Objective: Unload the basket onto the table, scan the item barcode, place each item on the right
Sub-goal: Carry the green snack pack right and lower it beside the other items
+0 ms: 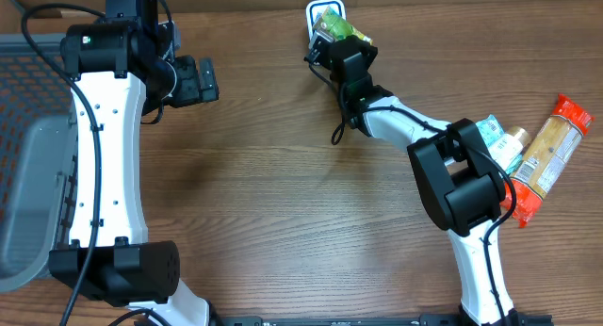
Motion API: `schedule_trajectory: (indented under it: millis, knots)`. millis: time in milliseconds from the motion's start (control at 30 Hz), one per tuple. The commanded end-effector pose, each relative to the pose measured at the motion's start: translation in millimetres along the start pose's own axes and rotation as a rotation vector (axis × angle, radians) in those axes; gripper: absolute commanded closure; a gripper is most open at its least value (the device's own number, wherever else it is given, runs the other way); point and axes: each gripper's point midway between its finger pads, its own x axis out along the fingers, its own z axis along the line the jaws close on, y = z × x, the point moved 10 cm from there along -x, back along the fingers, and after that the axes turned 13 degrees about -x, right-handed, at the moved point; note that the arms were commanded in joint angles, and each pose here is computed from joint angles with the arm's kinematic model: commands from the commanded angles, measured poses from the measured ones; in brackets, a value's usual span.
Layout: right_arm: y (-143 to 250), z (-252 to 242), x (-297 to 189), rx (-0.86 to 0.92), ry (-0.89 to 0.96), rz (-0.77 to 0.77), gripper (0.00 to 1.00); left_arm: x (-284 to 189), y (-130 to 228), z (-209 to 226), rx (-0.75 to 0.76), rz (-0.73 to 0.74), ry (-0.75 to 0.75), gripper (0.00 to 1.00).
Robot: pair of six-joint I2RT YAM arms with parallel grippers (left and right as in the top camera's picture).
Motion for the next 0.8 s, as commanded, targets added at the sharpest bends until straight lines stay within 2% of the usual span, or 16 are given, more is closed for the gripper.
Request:
schedule_trajectory:
  millis: [0, 133, 300, 433, 567, 767]
  knots:
    - [-20, -77, -51, 0.069, 0.088, -0.079, 0.96, 4, -2, 1, -0.014, 0.009, -0.006, 0.01]
    - [-21, -106, -93, 0.123, 0.009, -0.134, 0.96, 4, -2, 1, -0.014, 0.010, -0.006, 0.00]
    - [-2, -153, -178, 0.406, -0.258, -0.328, 0.96, 4, -2, 1, -0.014, 0.010, -0.006, 0.00]
    - [28, -174, -229, 0.679, -0.458, -0.359, 0.96, 4, -2, 1, -0.015, 0.010, -0.006, 0.00]
    - [79, -184, -252, 1.024, -0.551, -0.156, 0.96, 4, -2, 1, -0.014, 0.010, -0.006, 0.01]
    - [172, -162, -239, 1.396, -0.586, 0.359, 0.96, 4, -2, 1, -0.014, 0.010, -0.006, 0.00]
